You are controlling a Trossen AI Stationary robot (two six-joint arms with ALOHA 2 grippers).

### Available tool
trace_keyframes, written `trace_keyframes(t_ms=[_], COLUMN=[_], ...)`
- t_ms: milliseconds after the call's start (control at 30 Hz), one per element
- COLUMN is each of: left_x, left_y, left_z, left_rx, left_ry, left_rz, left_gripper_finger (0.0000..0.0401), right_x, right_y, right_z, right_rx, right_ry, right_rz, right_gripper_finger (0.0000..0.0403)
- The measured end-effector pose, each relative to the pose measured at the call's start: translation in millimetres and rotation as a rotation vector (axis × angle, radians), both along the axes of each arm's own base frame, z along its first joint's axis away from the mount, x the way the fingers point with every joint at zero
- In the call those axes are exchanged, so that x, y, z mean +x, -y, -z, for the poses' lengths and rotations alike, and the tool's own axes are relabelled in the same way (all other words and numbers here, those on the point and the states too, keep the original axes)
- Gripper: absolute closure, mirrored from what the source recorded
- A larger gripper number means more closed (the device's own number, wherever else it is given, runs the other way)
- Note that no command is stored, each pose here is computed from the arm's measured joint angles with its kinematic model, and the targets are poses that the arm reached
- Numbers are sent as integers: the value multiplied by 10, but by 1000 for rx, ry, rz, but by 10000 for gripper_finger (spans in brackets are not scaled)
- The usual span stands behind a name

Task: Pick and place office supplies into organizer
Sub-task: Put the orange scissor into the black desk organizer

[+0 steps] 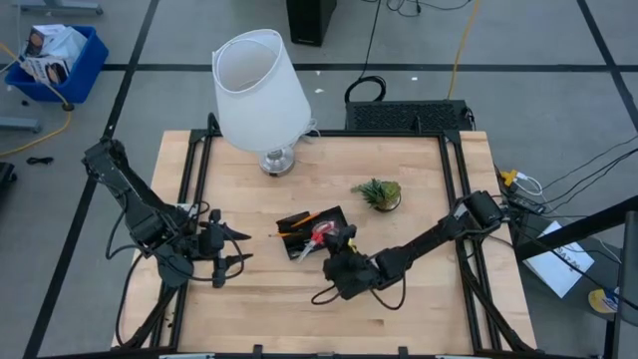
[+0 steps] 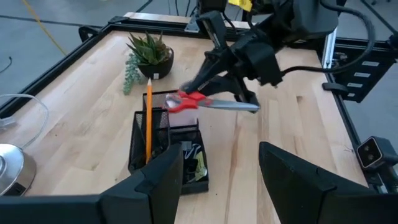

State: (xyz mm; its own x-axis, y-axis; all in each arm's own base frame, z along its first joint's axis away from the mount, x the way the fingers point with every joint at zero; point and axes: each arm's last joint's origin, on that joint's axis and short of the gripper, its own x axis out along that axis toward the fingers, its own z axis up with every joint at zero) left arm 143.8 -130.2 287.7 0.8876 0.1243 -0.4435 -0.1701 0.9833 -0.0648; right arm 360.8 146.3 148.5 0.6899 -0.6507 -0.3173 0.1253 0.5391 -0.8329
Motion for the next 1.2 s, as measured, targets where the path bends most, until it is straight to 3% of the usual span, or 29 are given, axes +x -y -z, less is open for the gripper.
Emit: trace_keyframes(t_ms=[267,467,667,767,867,1033,1200], left_x=[-1,-1,21,52,86,150,261], left_y=[3,3,-25,-59,-88,-153,-160], left_z=[3,3,0,1,8,-3,-87], left_rx=[-2,-3,-27,-65,-132,-301,-536], left_ry=[-8,-8,7,6,-11,24,75], left_rz=[12,11,-35,-67,-82,-199,-201], left_gripper_finger=[185,185,185,185,185,185,185], right_x=[7,5,57,67,38,-17,-12], right_y=[75,133,-33,-168,-314,-470,-474], right_z=[-9,-40,-184,-297,-396,-479,-515], right_rx=[-65,-202,-62,-55,-160,-486,-624], right_ry=[8,-10,73,115,102,-80,-159], right_rz=[74,163,-9,-119,-197,-323,-353], right_gripper_finger=[375,375,375,375,375,365,368])
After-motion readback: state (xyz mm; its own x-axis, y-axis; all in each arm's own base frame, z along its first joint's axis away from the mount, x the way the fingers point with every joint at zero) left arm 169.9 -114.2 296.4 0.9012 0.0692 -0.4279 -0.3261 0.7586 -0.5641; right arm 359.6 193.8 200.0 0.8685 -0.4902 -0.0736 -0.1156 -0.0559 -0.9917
